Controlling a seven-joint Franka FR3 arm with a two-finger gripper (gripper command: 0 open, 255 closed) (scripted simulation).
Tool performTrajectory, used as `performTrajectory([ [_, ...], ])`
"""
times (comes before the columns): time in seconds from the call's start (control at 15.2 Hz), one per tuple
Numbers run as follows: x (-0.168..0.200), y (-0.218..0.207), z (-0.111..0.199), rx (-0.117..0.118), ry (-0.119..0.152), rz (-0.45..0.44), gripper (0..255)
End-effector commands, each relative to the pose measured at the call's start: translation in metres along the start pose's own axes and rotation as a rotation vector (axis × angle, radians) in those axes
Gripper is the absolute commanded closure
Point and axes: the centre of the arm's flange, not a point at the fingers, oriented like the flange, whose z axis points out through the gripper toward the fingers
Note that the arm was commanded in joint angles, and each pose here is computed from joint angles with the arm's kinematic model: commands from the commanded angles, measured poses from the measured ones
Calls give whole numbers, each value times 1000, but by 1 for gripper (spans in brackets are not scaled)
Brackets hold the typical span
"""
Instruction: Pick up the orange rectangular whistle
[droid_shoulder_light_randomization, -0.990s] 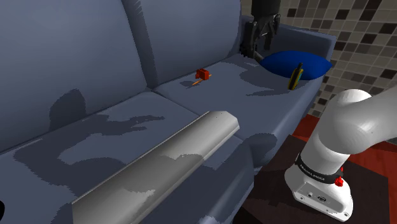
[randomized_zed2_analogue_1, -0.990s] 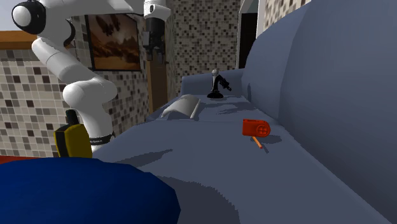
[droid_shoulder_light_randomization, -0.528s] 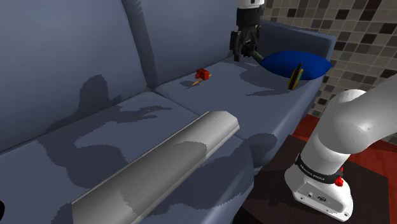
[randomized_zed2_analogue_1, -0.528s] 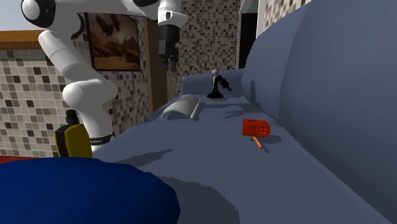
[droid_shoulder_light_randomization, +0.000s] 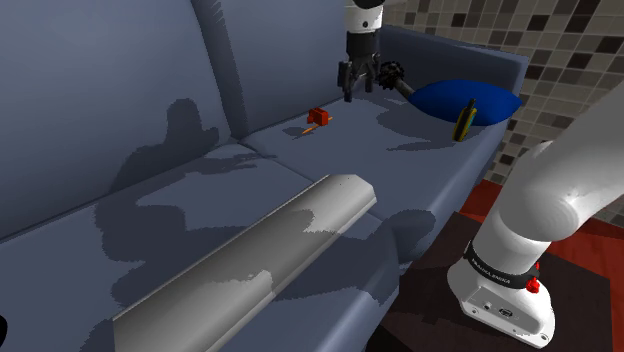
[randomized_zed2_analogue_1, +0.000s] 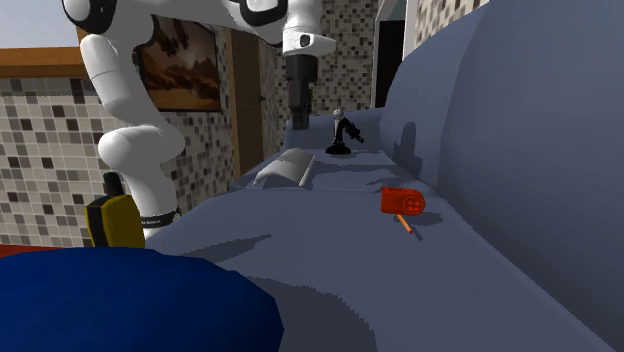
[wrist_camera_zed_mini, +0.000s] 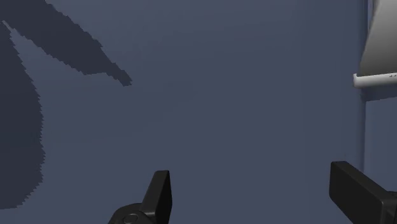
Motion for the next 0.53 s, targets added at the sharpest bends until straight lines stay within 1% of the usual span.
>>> performTrajectory([
  [0.0, 21, 9, 12, 4, 4, -10, 0],
  [0.46, 102, 33, 49, 22, 13, -43, 0],
])
